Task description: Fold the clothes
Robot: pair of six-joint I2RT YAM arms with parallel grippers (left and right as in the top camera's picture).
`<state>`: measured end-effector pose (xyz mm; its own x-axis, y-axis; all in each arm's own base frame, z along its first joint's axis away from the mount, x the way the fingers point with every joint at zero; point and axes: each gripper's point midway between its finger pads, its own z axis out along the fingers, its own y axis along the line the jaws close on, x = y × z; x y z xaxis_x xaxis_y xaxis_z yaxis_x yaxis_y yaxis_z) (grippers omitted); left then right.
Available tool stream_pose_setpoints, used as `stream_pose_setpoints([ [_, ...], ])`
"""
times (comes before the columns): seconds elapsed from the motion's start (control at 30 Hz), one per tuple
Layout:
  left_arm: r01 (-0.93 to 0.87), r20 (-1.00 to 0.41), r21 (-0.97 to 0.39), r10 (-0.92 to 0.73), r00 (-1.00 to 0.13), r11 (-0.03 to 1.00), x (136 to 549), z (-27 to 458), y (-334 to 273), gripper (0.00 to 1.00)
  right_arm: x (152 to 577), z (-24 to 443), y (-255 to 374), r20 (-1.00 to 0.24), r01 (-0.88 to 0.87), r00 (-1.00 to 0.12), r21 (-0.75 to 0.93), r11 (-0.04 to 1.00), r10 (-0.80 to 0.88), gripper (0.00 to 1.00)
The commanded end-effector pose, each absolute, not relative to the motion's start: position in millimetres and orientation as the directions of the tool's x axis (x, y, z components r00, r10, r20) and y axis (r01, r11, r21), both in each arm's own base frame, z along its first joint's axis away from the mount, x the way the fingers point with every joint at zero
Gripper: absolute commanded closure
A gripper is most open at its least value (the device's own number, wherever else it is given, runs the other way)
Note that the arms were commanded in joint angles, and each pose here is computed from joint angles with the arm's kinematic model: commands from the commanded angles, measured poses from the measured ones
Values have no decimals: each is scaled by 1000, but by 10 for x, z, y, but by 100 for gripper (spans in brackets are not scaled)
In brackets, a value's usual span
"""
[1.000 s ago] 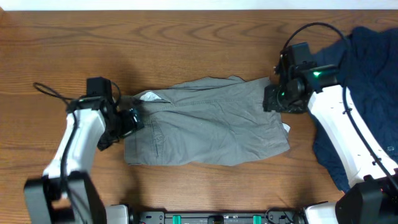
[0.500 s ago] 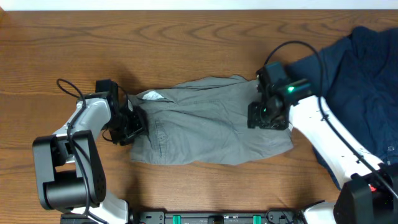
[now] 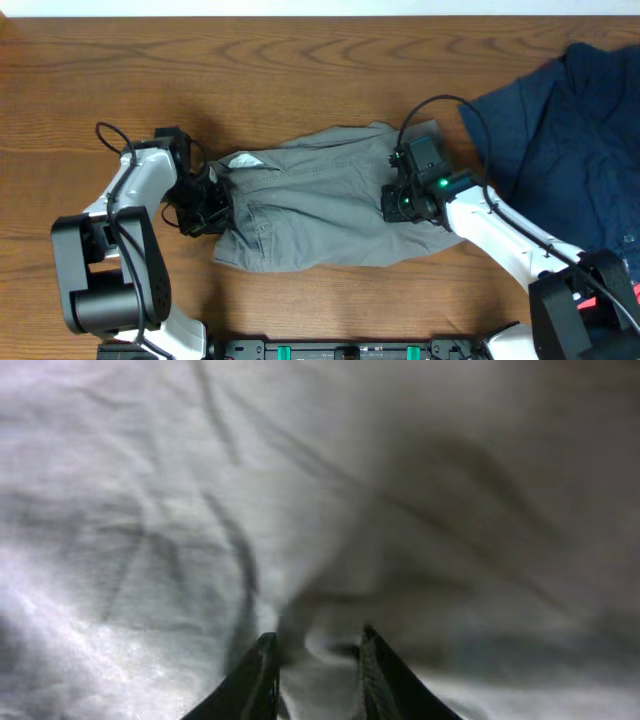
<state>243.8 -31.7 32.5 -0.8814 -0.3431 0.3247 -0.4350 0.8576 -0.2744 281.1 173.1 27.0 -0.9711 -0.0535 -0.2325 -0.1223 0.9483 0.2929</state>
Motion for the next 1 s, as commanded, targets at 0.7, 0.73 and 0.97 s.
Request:
stream_pose_setpoints([
  [0.7,-292,-36,-420,-338,-941,859,2670,1752,-369,94,3341,509,2691,-368,-393,-899,444,805,-236,59],
  [0.73,-294,-38,-412,-338,-940,863,2670,1745,-355,94,3361,604,2631,-359,-378,-905,432,819,-228,58],
  [0.97,-294,-38,-408,-338,-940,864,2669,1743,-350,94,2904,849,2514,-176,-274,-961,477,835,-215,62],
])
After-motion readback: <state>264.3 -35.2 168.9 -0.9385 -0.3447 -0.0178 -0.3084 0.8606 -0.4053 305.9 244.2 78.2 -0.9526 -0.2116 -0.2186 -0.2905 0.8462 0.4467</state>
